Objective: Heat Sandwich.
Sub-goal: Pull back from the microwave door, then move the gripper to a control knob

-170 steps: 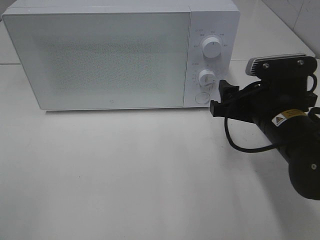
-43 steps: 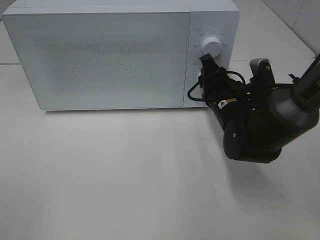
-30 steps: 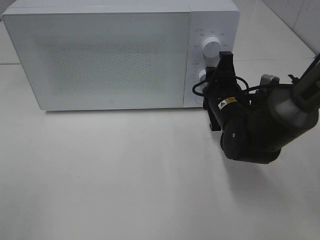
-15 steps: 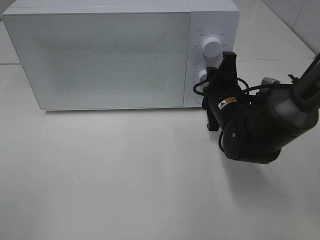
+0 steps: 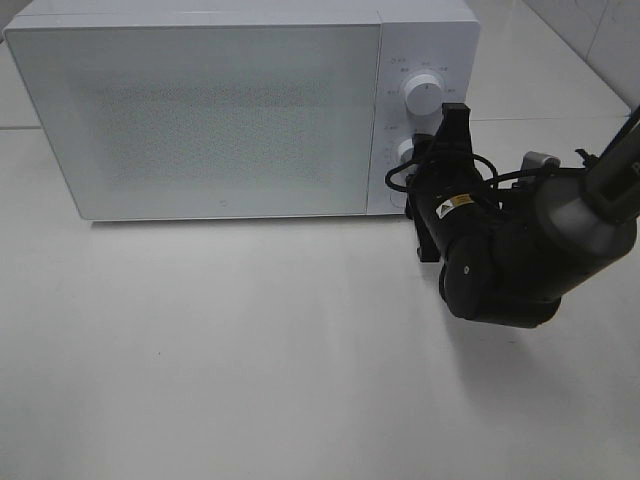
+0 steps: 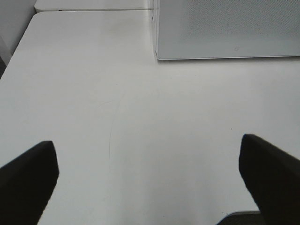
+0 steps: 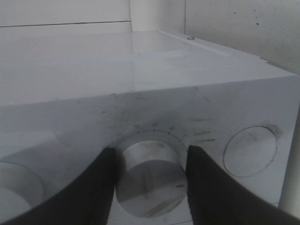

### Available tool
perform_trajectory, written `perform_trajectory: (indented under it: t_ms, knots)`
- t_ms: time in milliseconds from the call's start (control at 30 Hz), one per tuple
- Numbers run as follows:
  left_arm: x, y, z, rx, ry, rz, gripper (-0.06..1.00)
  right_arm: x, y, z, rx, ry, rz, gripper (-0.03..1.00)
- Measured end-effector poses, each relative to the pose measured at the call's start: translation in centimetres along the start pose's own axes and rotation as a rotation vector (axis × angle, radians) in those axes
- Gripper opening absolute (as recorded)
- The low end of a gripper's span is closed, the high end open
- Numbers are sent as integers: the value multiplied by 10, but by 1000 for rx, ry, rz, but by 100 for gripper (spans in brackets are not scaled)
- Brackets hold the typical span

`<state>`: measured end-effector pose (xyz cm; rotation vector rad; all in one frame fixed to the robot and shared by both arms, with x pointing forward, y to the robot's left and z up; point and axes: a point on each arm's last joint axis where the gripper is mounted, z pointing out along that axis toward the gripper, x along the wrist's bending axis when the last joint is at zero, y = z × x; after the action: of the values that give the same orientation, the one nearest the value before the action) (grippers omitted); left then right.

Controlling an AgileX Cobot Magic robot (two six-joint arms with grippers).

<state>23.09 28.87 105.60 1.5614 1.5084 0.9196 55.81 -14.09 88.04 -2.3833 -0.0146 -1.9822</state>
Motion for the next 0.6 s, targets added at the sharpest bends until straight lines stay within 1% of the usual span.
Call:
perform_trajectory:
  t_ms: [133, 233, 267, 300, 333, 367, 400, 433, 467, 533, 600]
  knots:
    - [0, 0, 0, 0, 0, 0, 99, 0, 1, 0, -6, 0, -15, 44]
    - [0, 0, 0, 0, 0, 0, 99, 0, 1, 0, -13, -2, -34, 48]
    - [0, 0, 0, 0, 0, 0, 99, 0, 1, 0, -13, -2, -34, 48]
    - [0, 0, 0, 0, 0, 0, 99, 0, 2, 0, -21, -1, -35, 50]
    - [0, 0, 0, 0, 0, 0, 99, 0, 3, 0, -30, -3, -37, 56]
    - [0, 0, 0, 0, 0, 0, 99, 0, 3, 0, -32, -3, -36, 59]
    - [0, 0, 0, 0, 0, 0, 99, 0, 3, 0, -32, -5, -35, 62]
    - [0, 0, 0, 0, 0, 0, 99, 0, 3, 0, -32, -5, -35, 62]
    - [0, 0, 0, 0, 0, 0, 99, -1, 3, -1, -29, -6, -40, 68]
    - [0, 0, 0, 0, 0, 0, 99, -1, 3, -1, -23, -8, -45, 72]
    - [0, 0, 0, 0, 0, 0, 99, -2, 2, -2, -14, -10, -55, 74]
